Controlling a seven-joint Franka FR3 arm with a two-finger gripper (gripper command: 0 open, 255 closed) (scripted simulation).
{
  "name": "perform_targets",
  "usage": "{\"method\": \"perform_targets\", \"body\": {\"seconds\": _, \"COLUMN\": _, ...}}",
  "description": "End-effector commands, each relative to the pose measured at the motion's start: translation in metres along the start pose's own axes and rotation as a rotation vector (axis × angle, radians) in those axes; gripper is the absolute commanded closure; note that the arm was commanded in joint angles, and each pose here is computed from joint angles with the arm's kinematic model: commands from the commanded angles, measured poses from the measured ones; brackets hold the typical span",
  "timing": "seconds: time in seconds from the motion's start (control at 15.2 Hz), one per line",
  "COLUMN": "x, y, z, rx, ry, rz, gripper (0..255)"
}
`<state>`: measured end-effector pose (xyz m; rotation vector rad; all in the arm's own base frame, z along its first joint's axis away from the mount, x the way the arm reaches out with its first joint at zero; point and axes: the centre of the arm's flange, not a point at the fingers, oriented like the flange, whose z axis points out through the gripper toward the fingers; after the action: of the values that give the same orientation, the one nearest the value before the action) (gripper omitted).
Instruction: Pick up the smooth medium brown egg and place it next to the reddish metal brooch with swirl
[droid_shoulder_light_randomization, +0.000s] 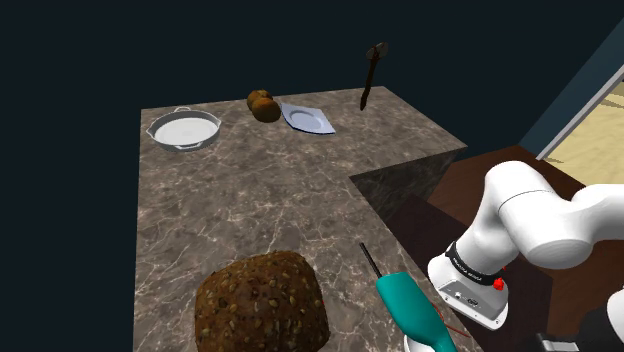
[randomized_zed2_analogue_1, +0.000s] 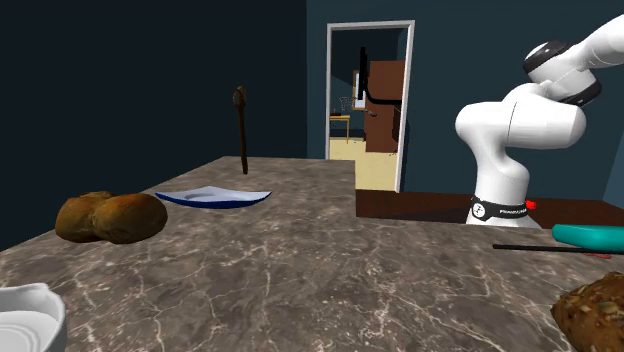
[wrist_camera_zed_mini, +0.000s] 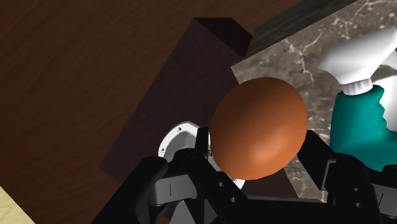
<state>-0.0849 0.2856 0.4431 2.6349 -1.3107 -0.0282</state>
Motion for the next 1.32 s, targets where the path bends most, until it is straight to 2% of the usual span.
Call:
{"method": "perform_targets", "body": {"seconds": 0.0, "x": -0.001, "y": -0.003, "z": 0.010, "rx": 0.000, "ry": 0.000, "rz": 0.000, "gripper": 255}}
{"method": "perform_targets", "body": {"seconds": 1.25, "x": -0.008, "y": -0.020, "z": 0.102, "rx": 0.000, "ry": 0.000, "rz": 0.000, "gripper": 255}}
